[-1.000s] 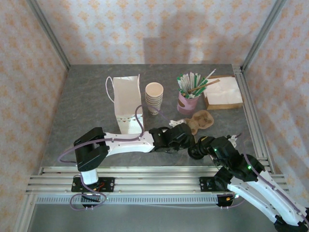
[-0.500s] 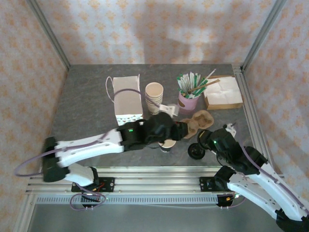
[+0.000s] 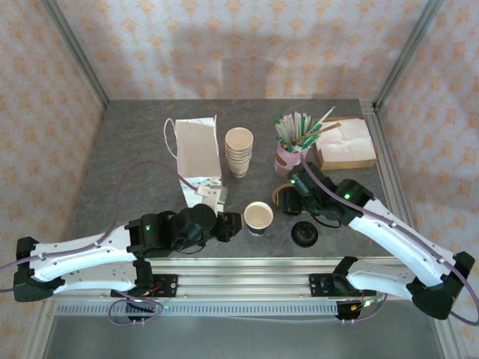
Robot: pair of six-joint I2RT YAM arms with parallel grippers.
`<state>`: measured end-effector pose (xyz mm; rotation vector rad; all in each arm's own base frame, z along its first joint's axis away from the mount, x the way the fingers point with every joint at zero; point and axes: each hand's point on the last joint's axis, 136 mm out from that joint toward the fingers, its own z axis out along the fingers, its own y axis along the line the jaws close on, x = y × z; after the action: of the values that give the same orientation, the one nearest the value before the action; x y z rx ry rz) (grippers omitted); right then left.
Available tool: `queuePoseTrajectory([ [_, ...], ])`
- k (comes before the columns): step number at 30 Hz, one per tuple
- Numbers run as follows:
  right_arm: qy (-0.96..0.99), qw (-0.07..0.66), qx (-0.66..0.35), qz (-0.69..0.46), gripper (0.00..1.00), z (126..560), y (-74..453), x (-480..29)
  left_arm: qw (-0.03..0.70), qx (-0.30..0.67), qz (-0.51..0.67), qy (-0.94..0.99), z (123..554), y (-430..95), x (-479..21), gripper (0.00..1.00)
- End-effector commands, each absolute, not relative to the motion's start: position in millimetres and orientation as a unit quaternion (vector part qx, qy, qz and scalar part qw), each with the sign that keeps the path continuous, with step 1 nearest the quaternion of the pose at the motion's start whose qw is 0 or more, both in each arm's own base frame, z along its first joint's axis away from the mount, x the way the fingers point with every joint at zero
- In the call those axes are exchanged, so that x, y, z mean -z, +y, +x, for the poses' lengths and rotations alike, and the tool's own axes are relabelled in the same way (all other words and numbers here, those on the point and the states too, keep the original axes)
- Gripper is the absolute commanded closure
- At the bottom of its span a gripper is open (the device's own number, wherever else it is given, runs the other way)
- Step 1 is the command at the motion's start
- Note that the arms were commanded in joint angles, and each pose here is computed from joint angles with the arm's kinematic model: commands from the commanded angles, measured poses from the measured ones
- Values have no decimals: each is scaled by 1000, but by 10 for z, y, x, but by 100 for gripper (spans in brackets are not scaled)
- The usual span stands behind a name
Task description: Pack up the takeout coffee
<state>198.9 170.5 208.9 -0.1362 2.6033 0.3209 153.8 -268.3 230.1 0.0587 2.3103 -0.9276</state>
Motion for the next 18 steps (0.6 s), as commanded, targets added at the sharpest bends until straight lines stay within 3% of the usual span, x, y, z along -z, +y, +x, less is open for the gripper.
queuePoseTrajectory([
  [1, 953, 254, -129, -100, 40, 1964, 1938, -2157, 334, 340, -28, 879, 1566, -2416, -2178, 74],
  [11, 956, 225, -129, -139, 40, 1927, 2383, -1904, 318, 330, -79, 885, 1578, -2328, -1768, 70],
  [18, 961, 207, -116, -140, 39, 1934, 2457, -1733, 301, 378, -124, 867, 1589, -2431, -1580, 64],
])
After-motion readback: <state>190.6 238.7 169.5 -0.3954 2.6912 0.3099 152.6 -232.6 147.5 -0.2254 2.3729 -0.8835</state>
